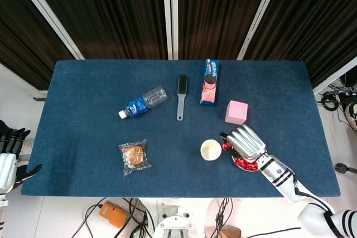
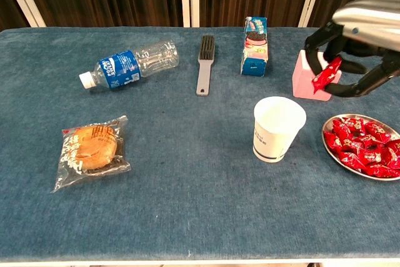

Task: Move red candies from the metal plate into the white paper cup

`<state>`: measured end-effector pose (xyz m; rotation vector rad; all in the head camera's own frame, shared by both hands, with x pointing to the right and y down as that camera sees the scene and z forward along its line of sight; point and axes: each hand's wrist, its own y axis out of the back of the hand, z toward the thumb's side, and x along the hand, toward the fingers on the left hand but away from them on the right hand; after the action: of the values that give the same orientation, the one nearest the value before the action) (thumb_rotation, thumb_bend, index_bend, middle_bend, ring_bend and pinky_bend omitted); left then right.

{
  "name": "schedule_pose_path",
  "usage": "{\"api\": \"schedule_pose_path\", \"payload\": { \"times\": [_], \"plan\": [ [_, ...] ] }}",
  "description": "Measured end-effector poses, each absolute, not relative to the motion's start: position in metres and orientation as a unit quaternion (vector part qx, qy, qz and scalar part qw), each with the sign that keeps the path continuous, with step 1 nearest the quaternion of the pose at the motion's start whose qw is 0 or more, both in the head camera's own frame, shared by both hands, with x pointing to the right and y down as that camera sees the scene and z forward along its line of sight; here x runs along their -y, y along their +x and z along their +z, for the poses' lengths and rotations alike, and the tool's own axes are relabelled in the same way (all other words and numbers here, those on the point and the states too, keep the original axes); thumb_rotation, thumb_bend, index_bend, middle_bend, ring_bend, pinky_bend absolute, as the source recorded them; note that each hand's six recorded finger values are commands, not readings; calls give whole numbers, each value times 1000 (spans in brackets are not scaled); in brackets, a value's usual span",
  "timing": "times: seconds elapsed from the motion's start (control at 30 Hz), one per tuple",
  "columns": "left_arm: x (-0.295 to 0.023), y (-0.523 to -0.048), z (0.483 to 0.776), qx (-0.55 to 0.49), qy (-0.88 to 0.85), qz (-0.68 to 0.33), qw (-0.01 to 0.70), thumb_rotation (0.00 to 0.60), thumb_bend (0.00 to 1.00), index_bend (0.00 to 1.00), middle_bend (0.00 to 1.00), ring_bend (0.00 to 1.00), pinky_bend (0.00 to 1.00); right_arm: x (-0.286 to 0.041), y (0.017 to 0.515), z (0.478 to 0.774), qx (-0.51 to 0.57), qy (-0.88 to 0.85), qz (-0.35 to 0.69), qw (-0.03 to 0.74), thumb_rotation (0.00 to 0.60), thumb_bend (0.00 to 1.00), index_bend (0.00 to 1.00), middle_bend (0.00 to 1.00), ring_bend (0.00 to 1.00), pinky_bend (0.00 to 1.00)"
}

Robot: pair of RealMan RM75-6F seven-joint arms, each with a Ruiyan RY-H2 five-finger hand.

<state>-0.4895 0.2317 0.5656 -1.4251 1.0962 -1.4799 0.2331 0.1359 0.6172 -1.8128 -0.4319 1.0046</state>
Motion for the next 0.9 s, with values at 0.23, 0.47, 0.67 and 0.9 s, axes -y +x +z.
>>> {"api": "schedule_pose_path", "payload": {
  "times": [0.23,0.47,0.67,0.9],
  "plan": [
    [-233,-494,565,-434,-559,-587,393,600,0,123,111,0,0,-145,205,634,142,-752,406,500,600,551,573,902,1000,1000],
    [-233,-495,566,-435,-557,-589,391,600,0,123,111,0,0,-147,197,638,135,-749,402,509,600,551,459,902,1000,1000],
    [-233,-497,567,-436,-557,-589,390,600,0,123,111,0,0,-147,200,634,146,-749,400,508,600,548,389,902,1000,1000],
    [-231,-495,567,-436,-559,-586,393,600,0,123,111,0,0,-141,236,625,185,-729,429,500,600,440,399,902,1000,1000]
  ]
}}
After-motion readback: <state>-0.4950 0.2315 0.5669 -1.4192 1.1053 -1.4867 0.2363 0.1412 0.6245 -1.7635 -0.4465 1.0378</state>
